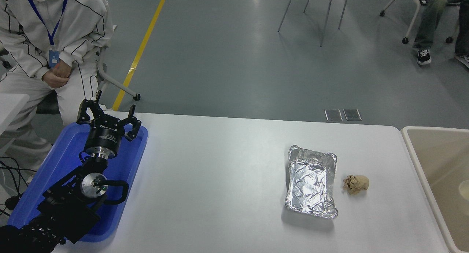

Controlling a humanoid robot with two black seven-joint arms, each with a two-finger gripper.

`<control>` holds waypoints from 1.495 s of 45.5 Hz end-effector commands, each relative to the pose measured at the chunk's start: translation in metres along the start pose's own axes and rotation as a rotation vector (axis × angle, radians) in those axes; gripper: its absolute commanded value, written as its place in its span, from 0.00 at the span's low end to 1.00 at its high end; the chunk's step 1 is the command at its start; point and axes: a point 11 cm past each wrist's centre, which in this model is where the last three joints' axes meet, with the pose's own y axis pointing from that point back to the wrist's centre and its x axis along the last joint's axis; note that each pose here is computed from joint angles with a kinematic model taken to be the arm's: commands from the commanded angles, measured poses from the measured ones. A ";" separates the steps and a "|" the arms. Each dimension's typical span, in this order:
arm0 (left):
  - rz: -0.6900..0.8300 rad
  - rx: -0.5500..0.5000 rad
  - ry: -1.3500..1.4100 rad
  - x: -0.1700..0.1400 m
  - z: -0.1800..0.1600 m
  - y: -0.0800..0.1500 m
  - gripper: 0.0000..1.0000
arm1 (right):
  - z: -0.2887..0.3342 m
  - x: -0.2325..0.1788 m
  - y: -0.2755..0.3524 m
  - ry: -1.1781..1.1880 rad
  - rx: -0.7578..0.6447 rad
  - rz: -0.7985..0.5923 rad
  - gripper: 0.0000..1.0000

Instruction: Pick up paper cup place in dustbin

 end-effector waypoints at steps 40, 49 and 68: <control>-0.001 0.001 0.000 0.000 0.000 0.000 1.00 | 0.003 0.006 0.052 -0.065 0.100 -0.284 1.00; -0.001 0.002 0.001 -0.001 -0.001 0.000 1.00 | -0.009 0.014 0.071 0.044 0.139 -0.360 1.00; -0.001 0.001 0.000 0.000 0.000 0.000 1.00 | -0.059 0.064 0.119 0.241 0.183 -0.669 1.00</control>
